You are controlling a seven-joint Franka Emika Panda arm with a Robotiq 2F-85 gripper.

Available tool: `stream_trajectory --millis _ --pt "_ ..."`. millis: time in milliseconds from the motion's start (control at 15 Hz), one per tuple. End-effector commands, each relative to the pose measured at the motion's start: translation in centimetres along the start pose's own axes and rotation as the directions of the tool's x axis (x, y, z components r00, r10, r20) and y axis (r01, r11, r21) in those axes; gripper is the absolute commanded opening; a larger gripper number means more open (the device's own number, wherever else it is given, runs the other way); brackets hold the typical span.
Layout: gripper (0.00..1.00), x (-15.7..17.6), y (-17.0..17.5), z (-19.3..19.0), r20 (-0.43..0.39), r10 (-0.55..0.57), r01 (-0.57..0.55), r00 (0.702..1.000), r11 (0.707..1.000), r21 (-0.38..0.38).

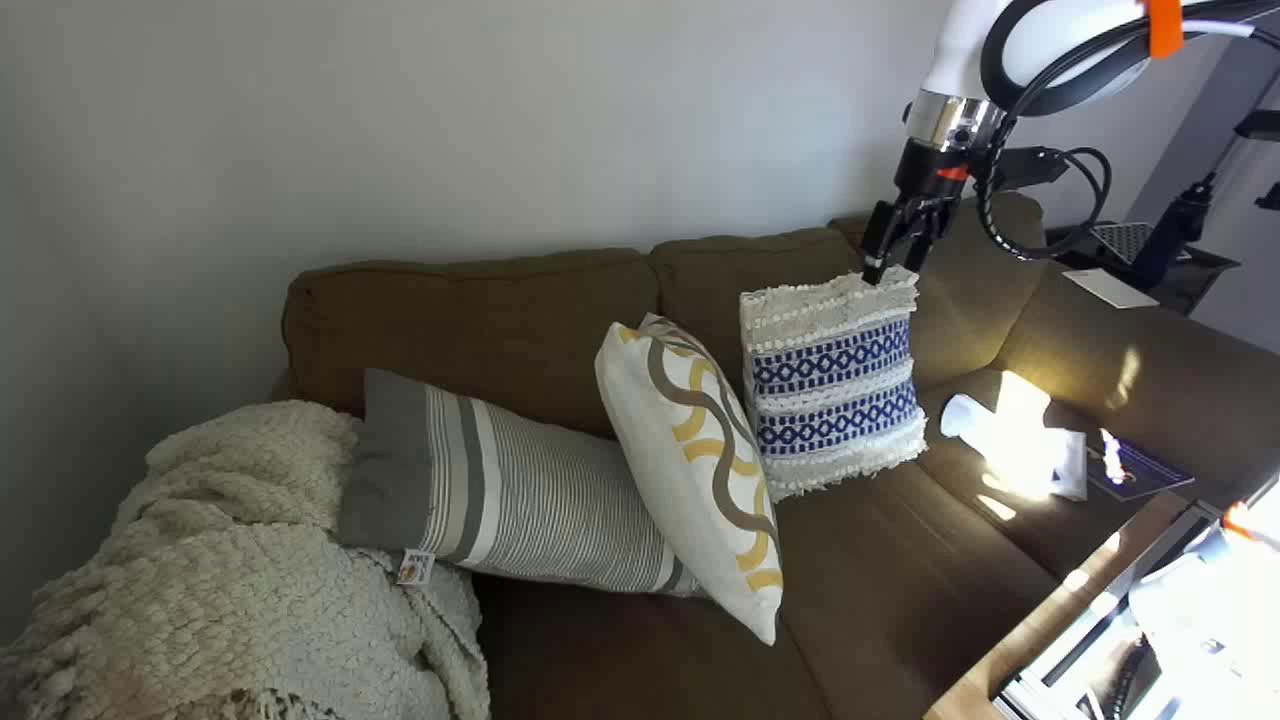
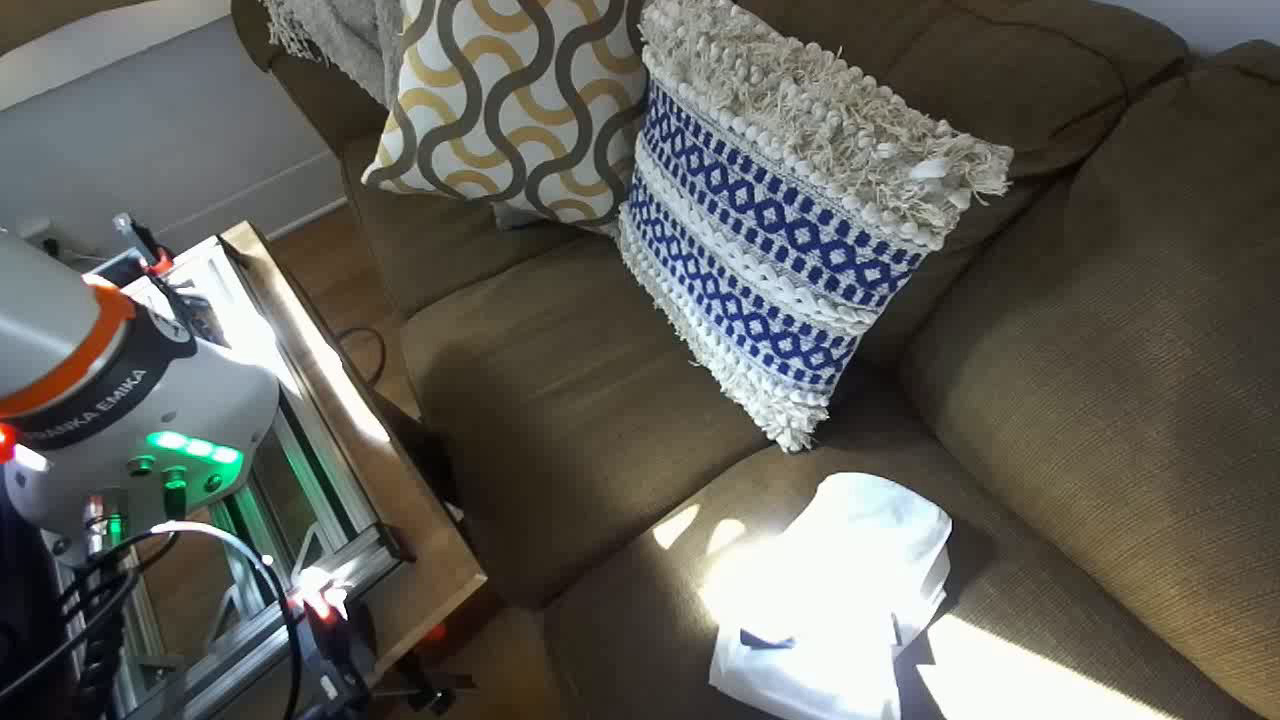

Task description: Put the remote on the sofa head

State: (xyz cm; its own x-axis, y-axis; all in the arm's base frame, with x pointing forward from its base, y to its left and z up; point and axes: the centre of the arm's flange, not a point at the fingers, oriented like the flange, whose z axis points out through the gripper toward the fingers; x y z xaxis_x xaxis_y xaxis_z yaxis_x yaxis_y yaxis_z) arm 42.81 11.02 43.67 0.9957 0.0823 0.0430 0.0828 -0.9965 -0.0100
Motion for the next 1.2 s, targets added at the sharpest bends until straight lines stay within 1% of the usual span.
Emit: stream_trajectory --millis 0,267,333,400,467,533,600,800,1000,1133 --pt "1.0 0.0 0.0 0.0 0.0 0.0 0.0 1.0 1.0 0.0" --pt "1.0 0.0 0.0 0.0 0.0 0.0 0.0 1.0 1.0 0.0" --pt "1.0 0.3 1.1 0.4 0.005 0.056 -0.056 0.998 0.998 0.011" --pt "1.0 0.3 2.9 1.0 0.024 0.124 -0.125 0.992 0.992 0.025" --pt "1.0 0.2 4.5 1.7 0.03 0.18 -0.181 0.983 0.983 0.02" --pt "1.0 -0.2 6.7 2.6 0.039 0.233 -0.233 0.972 0.972 0.012" --pt "1.0 -1.0 9.3 3.7 0.057 0.281 -0.283 0.958 0.959 0.026" --pt "1.0 -3.7 16.2 7.5 0.115 0.329 -0.336 0.937 0.941 0.047" --pt "1.0 -7.0 23.0 11.3 0.208 0.345 -0.359 0.915 0.933 0.032" --pt "1.0 -9.5 27.5 13.5 0.288 0.385 -0.398 0.877 0.917 -0.011"
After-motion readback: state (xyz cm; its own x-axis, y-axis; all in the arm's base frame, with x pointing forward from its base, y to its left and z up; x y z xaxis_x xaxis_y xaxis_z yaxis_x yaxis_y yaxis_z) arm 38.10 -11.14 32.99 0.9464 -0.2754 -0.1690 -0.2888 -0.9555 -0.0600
